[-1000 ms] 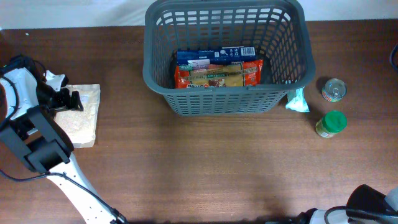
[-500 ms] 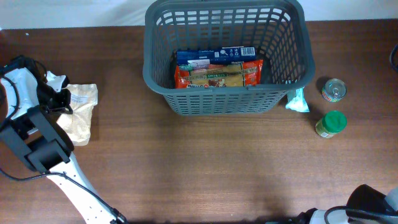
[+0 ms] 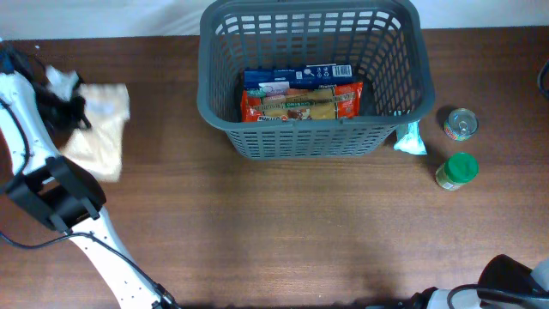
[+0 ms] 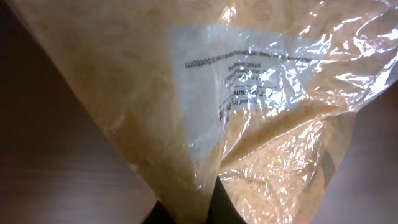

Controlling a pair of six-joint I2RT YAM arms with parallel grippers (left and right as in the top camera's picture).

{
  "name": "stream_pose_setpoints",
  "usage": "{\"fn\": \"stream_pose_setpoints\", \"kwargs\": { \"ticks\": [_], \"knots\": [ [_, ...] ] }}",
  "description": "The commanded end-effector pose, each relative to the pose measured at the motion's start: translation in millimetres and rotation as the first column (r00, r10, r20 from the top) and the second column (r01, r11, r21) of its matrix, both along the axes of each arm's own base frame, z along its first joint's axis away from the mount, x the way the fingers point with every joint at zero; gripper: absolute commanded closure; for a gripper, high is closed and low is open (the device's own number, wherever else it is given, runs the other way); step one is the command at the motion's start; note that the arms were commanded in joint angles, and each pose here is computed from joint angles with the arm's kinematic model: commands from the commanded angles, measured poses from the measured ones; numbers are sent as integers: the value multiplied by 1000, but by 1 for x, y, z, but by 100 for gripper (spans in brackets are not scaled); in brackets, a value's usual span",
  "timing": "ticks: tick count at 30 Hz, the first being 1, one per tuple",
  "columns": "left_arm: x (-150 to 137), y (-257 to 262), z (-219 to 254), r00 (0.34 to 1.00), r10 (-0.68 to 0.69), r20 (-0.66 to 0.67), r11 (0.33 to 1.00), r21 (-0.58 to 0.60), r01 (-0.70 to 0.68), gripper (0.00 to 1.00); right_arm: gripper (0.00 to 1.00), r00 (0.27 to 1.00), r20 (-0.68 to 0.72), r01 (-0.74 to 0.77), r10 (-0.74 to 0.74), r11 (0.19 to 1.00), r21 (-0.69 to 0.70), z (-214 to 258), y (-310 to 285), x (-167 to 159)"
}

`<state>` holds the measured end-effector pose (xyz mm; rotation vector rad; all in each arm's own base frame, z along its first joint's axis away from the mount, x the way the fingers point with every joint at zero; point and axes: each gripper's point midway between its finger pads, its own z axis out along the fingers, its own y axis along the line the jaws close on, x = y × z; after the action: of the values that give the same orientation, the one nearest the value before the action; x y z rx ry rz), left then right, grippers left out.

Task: Pack container
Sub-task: 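Lower the left gripper onto the paper grain bag and grasp it, then carry the grain bag into the basket and release it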

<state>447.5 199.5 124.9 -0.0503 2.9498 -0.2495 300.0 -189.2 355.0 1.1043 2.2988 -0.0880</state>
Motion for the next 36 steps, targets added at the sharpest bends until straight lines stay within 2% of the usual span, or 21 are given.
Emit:
{"fn": "stream_pose_setpoints", "kwargs": {
  "ticks": [1, 2, 5, 8, 10, 13, 15, 17, 18, 20, 28, 33, 36],
  "knots": [
    [30, -35, 112, 935, -79, 347, 997, 18, 77, 98, 1, 1000, -10, 8, -8, 1000, -1, -3, -3, -1],
    [35, -45, 137, 900, -105, 424, 994, 28, 103, 98, 1, 1000, -9, 7, -7, 1000, 1, -3, -3, -1],
    [46, -84, 220, 735, -217, 642, 976, 123, 181, 98, 1, 1000, -11, 5, -5, 1000, 5, -3, -2, -1],
    [44, -136, 295, 540, -339, 771, 939, 242, 243, 99, 1, 1000, -12, 5, -5, 1000, 5, -3, -2, -1],
    [38, -172, 333, 401, -436, 806, 895, 343, 284, 98, 1, 1000, -12, 5, -5, 1000, 5, -3, -2, -1],
    [24, -243, 378, 117, -642, 758, 741, 573, 351, 98, 1, 1000, -12, 5, -5, 1000, 5, -3, -2, -1],
    [9, -300, 389, -98, -766, 635, 562, 736, 376, 98, 1, 1000, -12, 5, -5, 1000, 5, -3, -2, -1],
    [0, -341, 387, -223, -813, 539, 437, 816, 379, 99, 1, 1000, -14, 5, -5, 1000, 7, -4, -2, -2],
    [-1, -361, 381, -260, -826, 500, 386, 839, 384, 98, 1, 1000, -16, 5, -5, 1000, 7, -4, -2, -2],
    [0, -392, 362, -267, -846, 461, 330, 847, 416, 99, 1, 1000, -19, 5, -5, 1000, 9, -4, -1, -3],
    [31, -466, 226, -171, -917, 361, 169, 739, 653, 98, 1, 1000, -27, 5, -4, 1000, 15, -6, 0, -5],
    [37, -491, 147, -62, -934, 351, 174, 600, 780, 99, 1, 1000, -27, 5, -5, 1000, 14, -6, 0, -5],
    [34, -502, 110, -38, -944, 327, 153, 537, 830, 99, 1, 1000, -27, 5, -5, 1000, 14, -6, 0, -5]
  ]
}}
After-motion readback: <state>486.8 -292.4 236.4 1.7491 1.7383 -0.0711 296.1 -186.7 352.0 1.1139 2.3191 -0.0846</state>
